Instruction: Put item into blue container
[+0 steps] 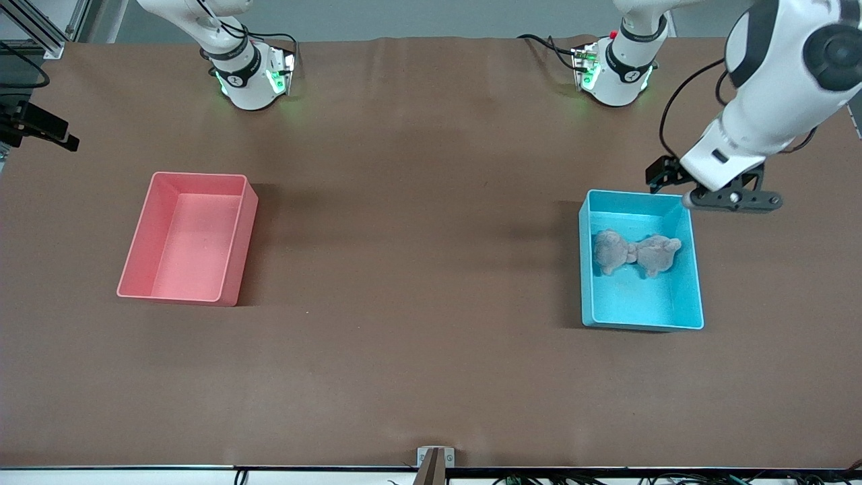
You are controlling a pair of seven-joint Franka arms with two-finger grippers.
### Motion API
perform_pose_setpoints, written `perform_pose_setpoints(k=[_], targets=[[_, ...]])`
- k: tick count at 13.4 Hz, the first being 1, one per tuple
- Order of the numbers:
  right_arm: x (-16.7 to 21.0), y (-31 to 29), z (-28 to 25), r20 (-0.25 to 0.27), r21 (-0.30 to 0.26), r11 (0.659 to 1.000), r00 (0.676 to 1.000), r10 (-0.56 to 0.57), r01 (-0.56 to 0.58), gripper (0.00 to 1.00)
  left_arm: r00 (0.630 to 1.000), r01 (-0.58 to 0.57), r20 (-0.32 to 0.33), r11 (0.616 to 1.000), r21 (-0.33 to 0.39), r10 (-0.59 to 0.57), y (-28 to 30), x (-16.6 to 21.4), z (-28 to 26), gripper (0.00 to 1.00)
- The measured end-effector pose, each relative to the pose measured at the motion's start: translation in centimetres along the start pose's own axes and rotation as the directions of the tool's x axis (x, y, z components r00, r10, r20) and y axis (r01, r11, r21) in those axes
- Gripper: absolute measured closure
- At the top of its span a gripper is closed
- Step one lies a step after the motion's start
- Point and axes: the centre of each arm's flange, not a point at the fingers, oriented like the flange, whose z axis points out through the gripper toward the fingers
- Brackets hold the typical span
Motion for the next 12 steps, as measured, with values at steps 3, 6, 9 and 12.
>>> perform_pose_setpoints(k=[3, 6, 9, 12], targets=[[-0.4, -0.1, -0.6, -0.015, 0.001, 1.000, 1.000, -0.003, 0.003, 0.00, 0.999, 0.019, -0.027, 1.000, -0.001, -0.019, -0.8, -0.2, -4.1, 0.00], [-0.5, -0.3, -0.7, -0.019, 0.000, 1.000, 0.999, -0.028, 0.028, 0.00, 0.996, 0.039, -0.080, 0.999, -0.008, -0.040, -1.9, -0.1, -7.8, 0.00], [-0.5, -0.5, -0.7, -0.020, -0.002, 0.998, 0.998, -0.065, 0.065, 0.00, 0.991, 0.076, -0.108, 0.997, -0.026, -0.079, -4.0, 0.0, -9.6, 0.00], [-0.5, -0.5, -0.8, -0.022, -0.003, 0.995, 0.995, -0.100, 0.100, 0.00, 0.989, 0.076, -0.124, 0.996, -0.042, -0.081, -4.4, 1.1, -10.2, 0.00]])
